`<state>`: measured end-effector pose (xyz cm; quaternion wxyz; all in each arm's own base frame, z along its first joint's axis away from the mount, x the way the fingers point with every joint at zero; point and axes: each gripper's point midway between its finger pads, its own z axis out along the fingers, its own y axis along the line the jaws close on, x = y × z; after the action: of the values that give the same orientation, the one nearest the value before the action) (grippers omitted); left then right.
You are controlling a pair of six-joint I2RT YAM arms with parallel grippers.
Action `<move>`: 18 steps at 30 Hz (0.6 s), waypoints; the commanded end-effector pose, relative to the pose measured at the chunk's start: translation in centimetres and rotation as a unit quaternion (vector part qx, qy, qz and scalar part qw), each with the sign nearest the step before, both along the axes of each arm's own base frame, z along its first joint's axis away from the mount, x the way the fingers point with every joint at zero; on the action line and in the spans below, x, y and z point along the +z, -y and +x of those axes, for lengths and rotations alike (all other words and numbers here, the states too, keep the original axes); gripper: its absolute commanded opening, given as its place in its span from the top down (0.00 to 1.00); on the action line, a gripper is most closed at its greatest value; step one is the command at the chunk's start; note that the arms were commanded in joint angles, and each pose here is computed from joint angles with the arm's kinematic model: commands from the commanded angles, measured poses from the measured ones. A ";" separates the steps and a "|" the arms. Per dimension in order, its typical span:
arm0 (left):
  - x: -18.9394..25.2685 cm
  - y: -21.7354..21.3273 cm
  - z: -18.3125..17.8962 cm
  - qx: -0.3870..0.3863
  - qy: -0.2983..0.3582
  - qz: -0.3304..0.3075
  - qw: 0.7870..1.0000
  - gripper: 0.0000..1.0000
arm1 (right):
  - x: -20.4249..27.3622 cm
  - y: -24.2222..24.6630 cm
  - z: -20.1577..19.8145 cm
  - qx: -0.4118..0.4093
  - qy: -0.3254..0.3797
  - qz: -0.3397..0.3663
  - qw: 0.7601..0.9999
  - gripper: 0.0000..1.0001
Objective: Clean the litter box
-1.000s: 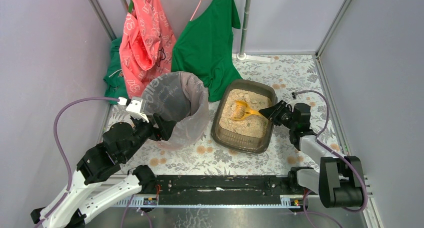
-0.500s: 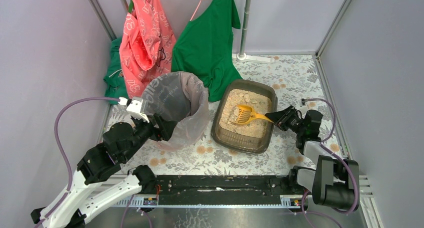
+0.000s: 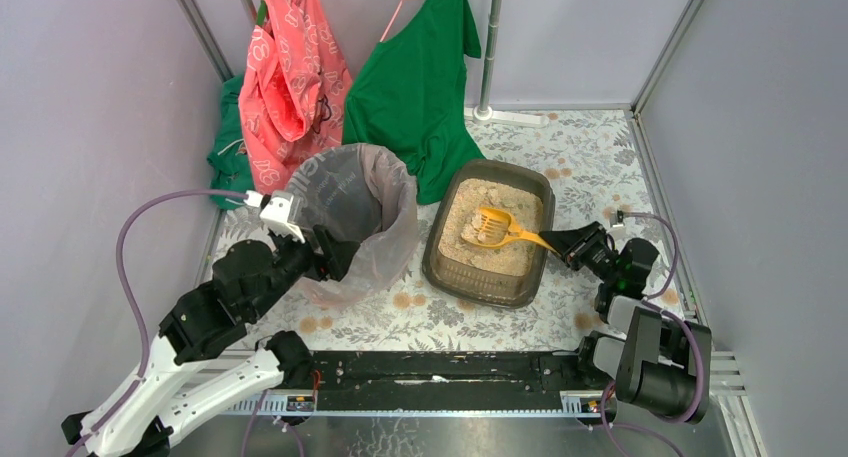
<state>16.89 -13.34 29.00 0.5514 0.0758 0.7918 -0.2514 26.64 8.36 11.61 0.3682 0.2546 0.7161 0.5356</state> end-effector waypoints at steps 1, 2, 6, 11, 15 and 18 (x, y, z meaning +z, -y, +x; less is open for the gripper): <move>1.7 0.9 -0.4 -0.019 0.004 -0.026 0.999 0.23 | 3.1 0.2 -0.1 0.004 0.072 0.011 0.997 1.00; 2.0 0.8 -0.4 -0.017 0.005 -0.027 0.999 0.23 | 3.4 0.5 -0.1 -0.003 0.079 0.013 0.997 1.00; 2.3 0.0 -0.4 -0.002 0.004 -0.022 1.000 0.23 | 4.4 1.2 0.2 -0.024 0.104 0.027 0.994 1.00; 2.5 0.0 -0.4 0.002 0.008 -0.035 0.999 0.23 | 6.0 1.0 -0.3 -0.022 0.138 0.061 0.988 1.00; 2.4 0.7 -0.2 -0.007 0.004 -0.039 0.999 0.23 | 5.0 1.4 0.0 -0.035 0.116 0.071 0.990 1.00; 2.5 1.3 0.2 -0.010 0.007 -0.042 0.999 0.23 | 5.2 1.1 -0.2 -0.030 0.119 0.071 0.990 1.00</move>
<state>16.61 -13.61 30.39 0.5479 0.0655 0.7892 -0.2696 26.94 6.75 13.35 0.3870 0.3097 0.6394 0.5878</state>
